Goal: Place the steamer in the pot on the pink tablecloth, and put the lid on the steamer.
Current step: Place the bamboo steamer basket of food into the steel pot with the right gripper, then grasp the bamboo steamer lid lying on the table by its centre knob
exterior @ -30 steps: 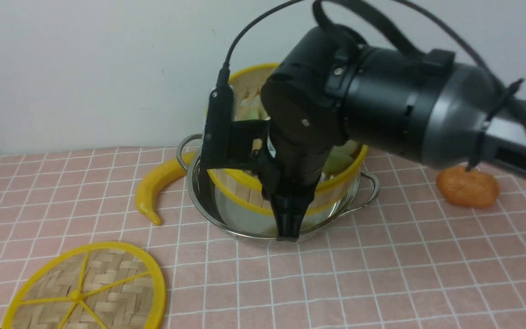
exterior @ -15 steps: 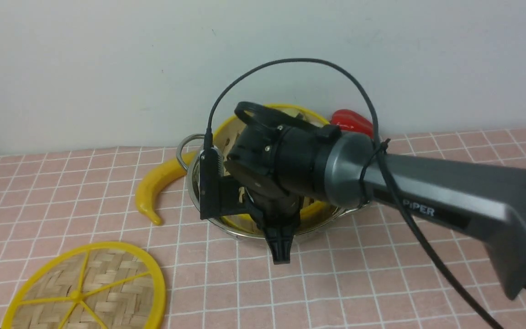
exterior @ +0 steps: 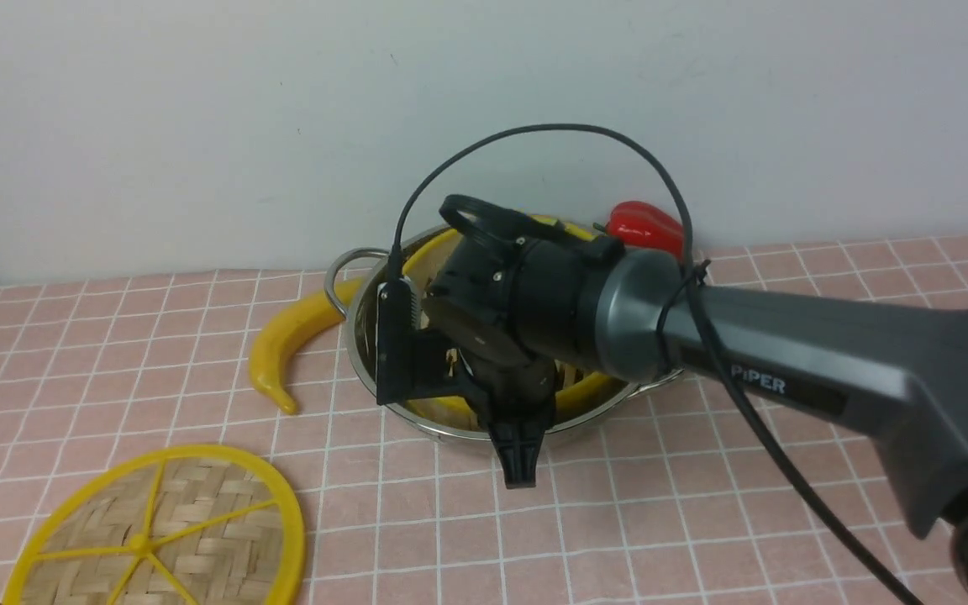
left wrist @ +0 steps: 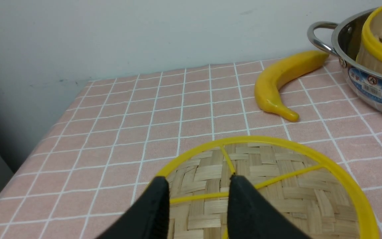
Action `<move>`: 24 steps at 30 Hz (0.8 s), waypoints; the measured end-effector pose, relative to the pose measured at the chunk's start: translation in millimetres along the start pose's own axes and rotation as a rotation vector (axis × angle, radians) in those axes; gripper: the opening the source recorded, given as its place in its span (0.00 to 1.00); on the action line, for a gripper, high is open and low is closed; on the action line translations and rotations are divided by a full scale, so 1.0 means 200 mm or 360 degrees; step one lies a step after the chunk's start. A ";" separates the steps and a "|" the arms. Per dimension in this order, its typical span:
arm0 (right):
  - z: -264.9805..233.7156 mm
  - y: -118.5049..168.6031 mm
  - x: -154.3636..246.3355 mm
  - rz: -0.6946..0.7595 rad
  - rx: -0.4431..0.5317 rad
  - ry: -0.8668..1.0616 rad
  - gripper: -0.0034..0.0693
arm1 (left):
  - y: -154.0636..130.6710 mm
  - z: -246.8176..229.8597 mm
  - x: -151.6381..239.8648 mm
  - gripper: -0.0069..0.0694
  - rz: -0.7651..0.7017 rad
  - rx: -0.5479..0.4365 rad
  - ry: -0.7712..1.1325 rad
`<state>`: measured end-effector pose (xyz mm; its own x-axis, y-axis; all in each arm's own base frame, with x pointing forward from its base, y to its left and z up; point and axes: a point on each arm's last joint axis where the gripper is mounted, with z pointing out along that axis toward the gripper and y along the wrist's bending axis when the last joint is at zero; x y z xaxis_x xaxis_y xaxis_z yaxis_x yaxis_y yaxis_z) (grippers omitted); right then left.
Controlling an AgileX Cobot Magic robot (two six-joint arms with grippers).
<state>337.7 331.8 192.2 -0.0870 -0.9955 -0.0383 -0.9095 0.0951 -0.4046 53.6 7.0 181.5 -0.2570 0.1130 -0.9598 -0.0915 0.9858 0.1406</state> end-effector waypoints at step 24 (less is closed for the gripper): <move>-0.53 -0.05 0.03 0.0315 0.0103 -0.0291 0.41 | 0.00 0.00 0.00 0.41 0.0000 0.0000 0.0000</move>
<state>303.1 325.6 291.9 -0.1801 -0.9417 -0.2843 -0.8540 0.2931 -0.4299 53.6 7.0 181.5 -0.2570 0.1130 -0.9598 -0.0915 0.9858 0.1406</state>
